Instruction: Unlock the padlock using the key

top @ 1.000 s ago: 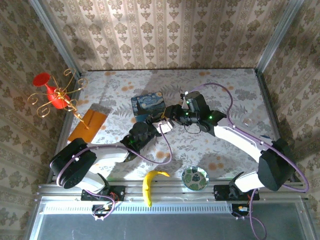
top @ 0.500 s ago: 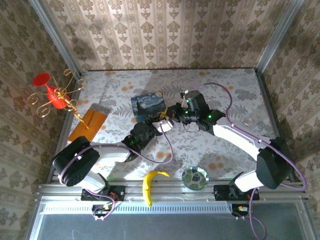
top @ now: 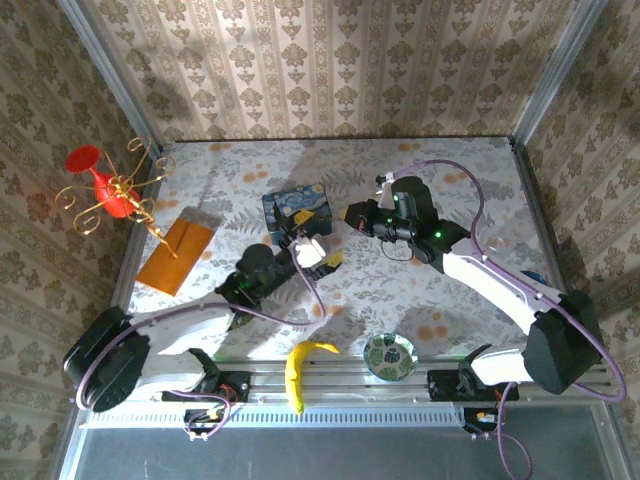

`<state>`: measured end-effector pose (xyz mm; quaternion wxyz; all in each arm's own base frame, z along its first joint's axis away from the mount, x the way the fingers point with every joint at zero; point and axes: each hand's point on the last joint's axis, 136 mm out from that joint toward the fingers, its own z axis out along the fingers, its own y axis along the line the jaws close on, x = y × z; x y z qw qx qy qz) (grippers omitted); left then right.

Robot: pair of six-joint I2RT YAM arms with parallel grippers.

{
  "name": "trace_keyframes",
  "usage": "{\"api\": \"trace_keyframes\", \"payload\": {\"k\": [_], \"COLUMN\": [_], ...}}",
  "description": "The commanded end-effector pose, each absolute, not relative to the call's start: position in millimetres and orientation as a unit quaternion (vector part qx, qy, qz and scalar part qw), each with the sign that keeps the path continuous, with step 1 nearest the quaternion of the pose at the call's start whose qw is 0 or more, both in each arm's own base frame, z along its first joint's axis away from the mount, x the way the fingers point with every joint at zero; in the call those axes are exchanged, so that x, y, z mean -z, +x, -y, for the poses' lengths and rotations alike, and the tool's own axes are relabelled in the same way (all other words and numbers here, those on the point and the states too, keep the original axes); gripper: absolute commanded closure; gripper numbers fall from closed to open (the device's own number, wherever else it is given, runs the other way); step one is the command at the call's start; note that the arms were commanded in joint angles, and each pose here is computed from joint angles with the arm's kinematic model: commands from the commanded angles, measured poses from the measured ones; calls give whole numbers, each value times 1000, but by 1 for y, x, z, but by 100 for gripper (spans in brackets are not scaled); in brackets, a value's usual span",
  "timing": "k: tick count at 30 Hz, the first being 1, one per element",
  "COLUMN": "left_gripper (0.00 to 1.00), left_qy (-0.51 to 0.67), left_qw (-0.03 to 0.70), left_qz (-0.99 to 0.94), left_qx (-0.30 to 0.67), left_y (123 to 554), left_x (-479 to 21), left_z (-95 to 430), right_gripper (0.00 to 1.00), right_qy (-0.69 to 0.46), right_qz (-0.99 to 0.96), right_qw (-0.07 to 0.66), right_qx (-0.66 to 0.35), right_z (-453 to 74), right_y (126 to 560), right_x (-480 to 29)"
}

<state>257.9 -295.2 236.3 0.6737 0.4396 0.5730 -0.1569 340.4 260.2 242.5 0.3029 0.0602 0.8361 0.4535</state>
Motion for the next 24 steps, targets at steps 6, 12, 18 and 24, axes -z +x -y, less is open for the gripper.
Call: {"api": "trace_keyframes", "payload": {"k": [6,12,18,24], "left_gripper": [3,16,23,44], "left_qy": [316,247,264,272], "left_qw": [532,462,448,433], "left_qz": [-652,-651,-567,-554], "left_qx": [439,550,639,658], "left_y": [256,272,264,268], "left_x": [-261,-275,-310,-312], "left_z": [275,276,290,301], "right_gripper": [100,100,100,100], "right_qy": [-46,-78,-103,-112], "right_qz": [-812,-786,-755,-744], "right_qw": [334,336,332,325], "right_qx": [-476,-513,-555,-572], "right_z": [-266,-275,-285,-289], "right_y": [331,323,316,313], "right_x": [-264,-279,-293,-298]}}
